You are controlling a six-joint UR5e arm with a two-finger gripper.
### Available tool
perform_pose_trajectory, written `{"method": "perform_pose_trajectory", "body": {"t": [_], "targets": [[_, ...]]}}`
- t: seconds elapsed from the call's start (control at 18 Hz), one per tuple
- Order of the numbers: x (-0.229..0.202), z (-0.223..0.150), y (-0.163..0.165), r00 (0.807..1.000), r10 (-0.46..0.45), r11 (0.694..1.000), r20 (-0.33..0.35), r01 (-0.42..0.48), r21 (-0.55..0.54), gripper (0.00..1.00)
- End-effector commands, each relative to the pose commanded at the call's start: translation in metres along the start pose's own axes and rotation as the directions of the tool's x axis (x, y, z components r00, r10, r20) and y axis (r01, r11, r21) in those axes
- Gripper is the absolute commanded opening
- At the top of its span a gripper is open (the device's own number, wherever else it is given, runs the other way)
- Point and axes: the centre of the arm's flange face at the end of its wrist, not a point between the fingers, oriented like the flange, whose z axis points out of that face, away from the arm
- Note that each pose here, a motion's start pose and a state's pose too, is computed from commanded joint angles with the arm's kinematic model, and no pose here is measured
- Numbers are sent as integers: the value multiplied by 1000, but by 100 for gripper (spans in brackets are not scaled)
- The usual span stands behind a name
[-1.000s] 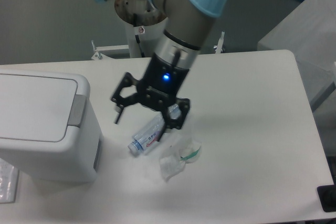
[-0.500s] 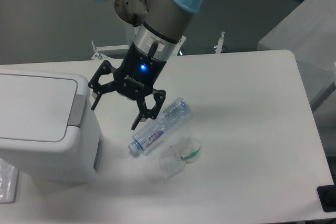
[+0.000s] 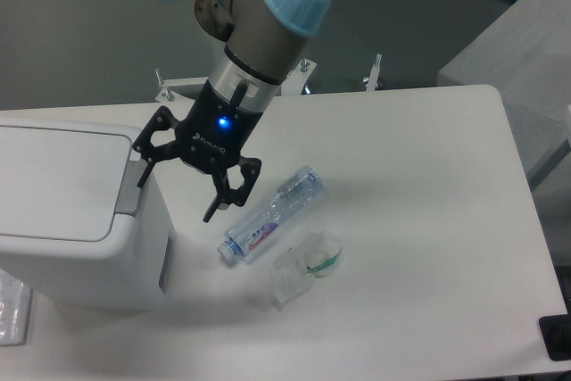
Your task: Open the trash can
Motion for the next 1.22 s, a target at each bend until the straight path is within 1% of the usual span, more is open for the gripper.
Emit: {"method": "perform_pose_trajectory", "body": {"t": [0.39, 0.89, 1.0, 1.22], "targets": [[0, 9, 0, 1000, 10, 1000, -4, -10, -3, 100], [0, 10, 2, 1000, 8, 1000, -5, -8, -5, 100], [2, 5, -4, 1000, 20, 1000, 1, -20, 6, 100], [8, -17, -29, 995, 86, 993, 43, -89, 75, 100]]}}
